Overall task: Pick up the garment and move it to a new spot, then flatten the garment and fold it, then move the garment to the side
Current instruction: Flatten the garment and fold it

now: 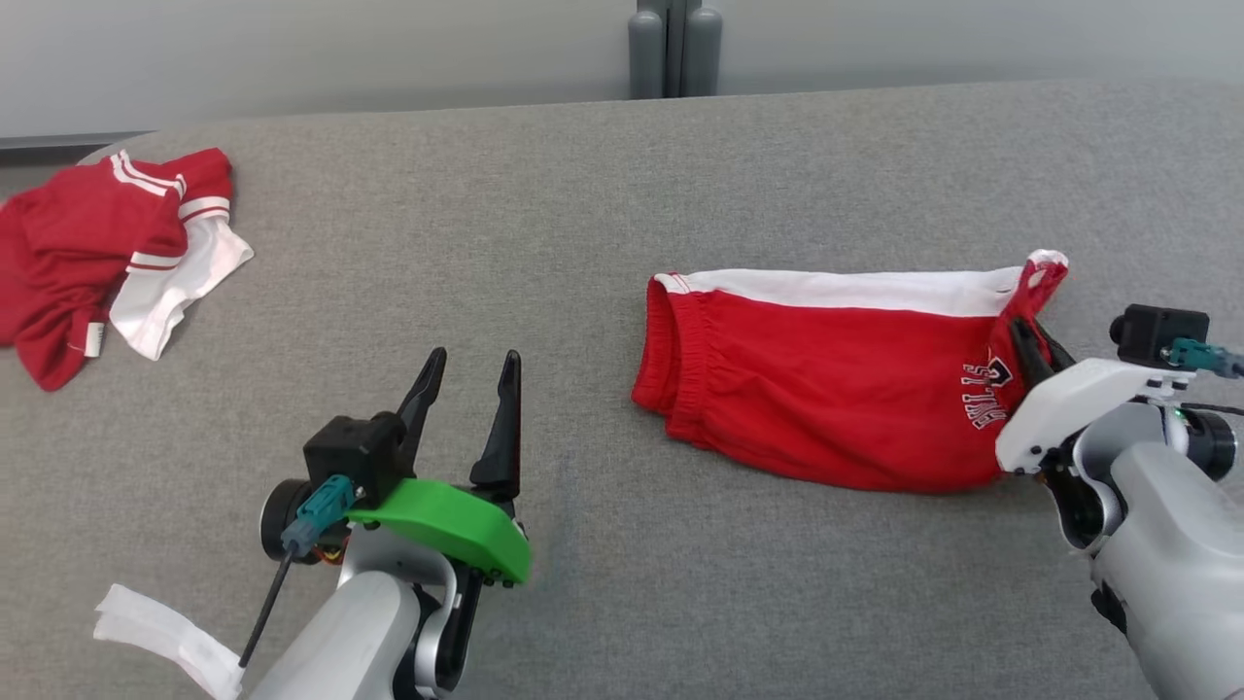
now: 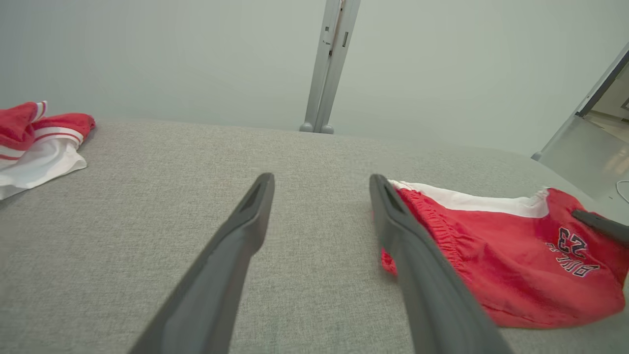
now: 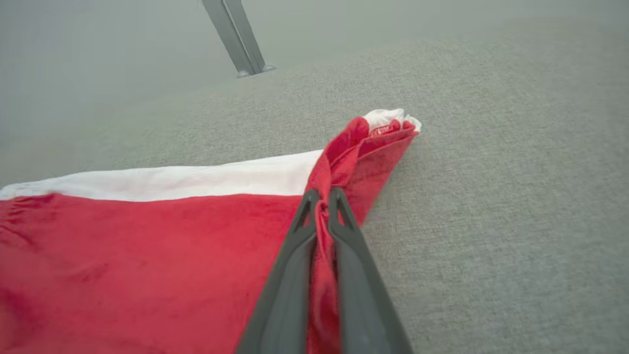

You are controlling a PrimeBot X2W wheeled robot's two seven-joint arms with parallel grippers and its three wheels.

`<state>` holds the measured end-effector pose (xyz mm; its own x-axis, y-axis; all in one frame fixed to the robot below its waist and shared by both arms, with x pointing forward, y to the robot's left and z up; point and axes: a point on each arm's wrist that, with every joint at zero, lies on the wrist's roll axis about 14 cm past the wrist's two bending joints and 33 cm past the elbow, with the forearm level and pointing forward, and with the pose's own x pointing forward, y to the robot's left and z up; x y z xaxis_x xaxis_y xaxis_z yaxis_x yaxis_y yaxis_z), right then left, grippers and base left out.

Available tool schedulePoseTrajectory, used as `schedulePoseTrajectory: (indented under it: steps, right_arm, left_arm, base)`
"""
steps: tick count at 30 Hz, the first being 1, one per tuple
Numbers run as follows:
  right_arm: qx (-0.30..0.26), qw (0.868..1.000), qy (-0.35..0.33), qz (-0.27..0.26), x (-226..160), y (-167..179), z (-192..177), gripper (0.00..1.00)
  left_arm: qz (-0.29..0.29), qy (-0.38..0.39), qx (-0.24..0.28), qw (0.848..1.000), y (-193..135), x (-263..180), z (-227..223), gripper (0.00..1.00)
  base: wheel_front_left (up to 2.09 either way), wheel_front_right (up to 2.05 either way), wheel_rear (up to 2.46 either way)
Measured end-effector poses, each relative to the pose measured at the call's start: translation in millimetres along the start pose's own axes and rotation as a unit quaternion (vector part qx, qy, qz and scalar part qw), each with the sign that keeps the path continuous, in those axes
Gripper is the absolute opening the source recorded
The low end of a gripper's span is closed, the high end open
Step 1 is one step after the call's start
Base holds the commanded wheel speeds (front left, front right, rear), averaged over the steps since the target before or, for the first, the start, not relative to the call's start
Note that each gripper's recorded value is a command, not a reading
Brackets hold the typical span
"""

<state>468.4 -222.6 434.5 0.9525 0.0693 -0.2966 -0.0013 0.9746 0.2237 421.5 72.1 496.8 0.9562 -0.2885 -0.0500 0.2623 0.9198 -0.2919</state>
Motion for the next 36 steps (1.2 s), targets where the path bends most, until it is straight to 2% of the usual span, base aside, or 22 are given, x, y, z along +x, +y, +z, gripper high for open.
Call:
schedulePoseTrajectory:
  steps: [3, 7, 13, 20, 25, 26, 27, 28, 29, 36]
  right_arm:
    - [-0.009, 0.999, -0.018, 0.043, 7, 31, 13, 0.00]
    - [0.010, 0.991, -0.035, 0.131, 11, 103, 28, 0.00]
    - [-0.003, 0.974, -0.005, 0.226, 4, 178, 18, 0.00]
    - [-0.037, 0.960, 0.053, 0.271, -4, 212, -15, 0.00]
    - [-0.055, 0.954, 0.074, 0.287, -8, 222, -29, 0.00]
    - [-0.055, 0.953, 0.074, 0.288, -9, 223, -29, 0.19]
    - [-0.056, 0.953, 0.074, 0.290, -10, 224, -30, 0.43]
    - [-0.057, 0.951, 0.074, 0.294, -11, 226, -30, 0.77]
    - [-0.056, 0.951, 0.072, 0.296, -13, 227, -30, 1.00]
    - [-0.046, 0.951, 0.032, 0.303, -21, 226, -14, 1.00]
  left_arm:
    - [0.014, -0.004, -0.001, 1.000, 8, -7, 2, 1.00]
    - [0.041, -0.009, -0.008, 0.999, 21, -21, 3, 1.00]
    - [0.071, -0.018, -0.015, 0.997, 35, -38, 7, 1.00]
    - [0.098, -0.033, -0.018, 0.994, 49, -51, 15, 1.00]
    - [0.106, -0.036, -0.019, 0.993, 54, -53, 15, 1.00]
    - [0.106, -0.036, -0.019, 0.994, 54, -53, 15, 1.00]
    - [0.106, -0.036, -0.020, 0.994, 53, -53, 15, 1.00]
    - [0.105, -0.036, -0.021, 0.994, 53, -52, 14, 1.00]
    - [0.104, -0.035, -0.023, 0.994, 52, -51, 13, 1.00]
    - [0.078, -0.026, -0.028, 0.996, 33, -43, 6, 1.00]
  base:
    - [0.00, 0.00, 0.00]
    - [0.00, 0.00, 0.00]
    - [0.00, 0.00, 0.00]
    - [0.00, 0.00, 0.00]
    - [0.00, 0.00, 0.00]
    - [0.00, 0.00, 0.00]
    - [0.00, 0.00, 0.00]
    - [0.00, 0.00, 0.00]
    - [0.00, 0.00, 0.00]
    - [0.00, 0.00, 0.00]
